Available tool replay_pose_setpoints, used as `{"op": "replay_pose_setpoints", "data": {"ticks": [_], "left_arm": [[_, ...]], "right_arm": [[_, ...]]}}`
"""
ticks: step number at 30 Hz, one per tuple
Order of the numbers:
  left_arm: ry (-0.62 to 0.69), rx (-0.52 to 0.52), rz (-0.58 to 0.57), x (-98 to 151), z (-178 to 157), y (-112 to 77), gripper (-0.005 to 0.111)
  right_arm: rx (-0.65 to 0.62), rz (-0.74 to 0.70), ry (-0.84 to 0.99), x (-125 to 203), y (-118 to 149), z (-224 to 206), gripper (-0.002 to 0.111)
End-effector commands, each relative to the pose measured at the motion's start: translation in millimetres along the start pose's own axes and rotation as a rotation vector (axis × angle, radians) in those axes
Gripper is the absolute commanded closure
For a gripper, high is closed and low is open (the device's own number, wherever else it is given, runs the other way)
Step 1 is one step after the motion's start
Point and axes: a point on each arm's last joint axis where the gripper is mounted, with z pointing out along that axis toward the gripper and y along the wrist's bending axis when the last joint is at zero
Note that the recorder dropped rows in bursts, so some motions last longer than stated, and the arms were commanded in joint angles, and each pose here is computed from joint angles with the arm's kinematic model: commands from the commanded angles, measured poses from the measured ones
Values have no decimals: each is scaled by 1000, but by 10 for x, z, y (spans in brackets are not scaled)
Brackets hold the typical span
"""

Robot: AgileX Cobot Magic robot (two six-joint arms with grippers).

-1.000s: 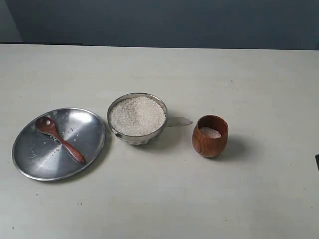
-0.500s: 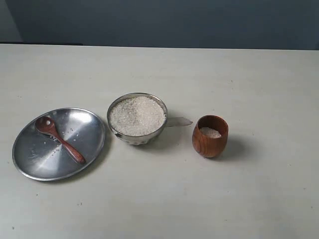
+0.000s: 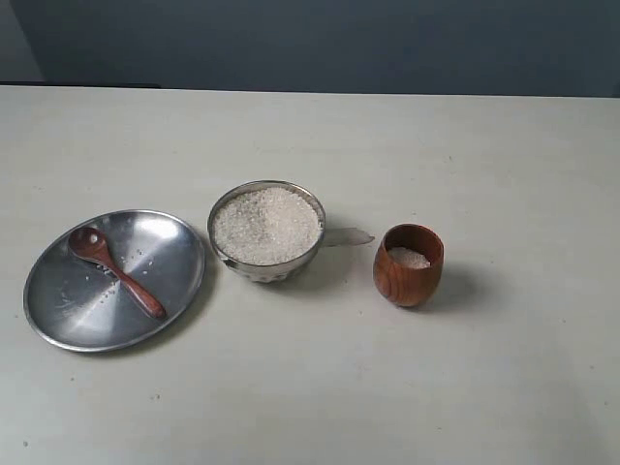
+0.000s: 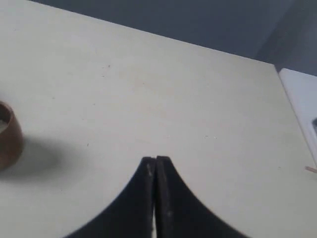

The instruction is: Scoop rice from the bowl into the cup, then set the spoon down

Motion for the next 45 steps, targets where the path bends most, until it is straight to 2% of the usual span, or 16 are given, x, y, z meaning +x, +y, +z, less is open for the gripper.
{"op": "replay_pose_setpoints", "data": {"ticks": [1,8,13,15,20,23,34,40,45], "left_arm": [[-6,2,13,-19,0,-3,106],[-6,1,14,-19,0,-2,106],[-6,1,14,-19,0,-2,106],[-6,1,14,-19,0,-2,106],[-6,1,14,-19,0,-2,106],[-7,-1,17,-19,0,0,106],[-7,-2,19,-19,0,1,106],[-7,-2,19,-19,0,1,106],[-7,-5,23,-19,0,3,106]], "right_arm": [[90,60,-11,35,-95,-60,109],[208,134,-38,81,-199,-172,109],[308,200,-134,148,-268,-389,109],[276,252,-226,140,-234,-450,109],[118,236,-528,48,-71,-383,109],[80,307,-477,211,-1,-211,109],[64,343,-416,322,31,-120,109],[49,344,-345,531,96,46,109],[21,228,-454,581,168,128,109]]}}
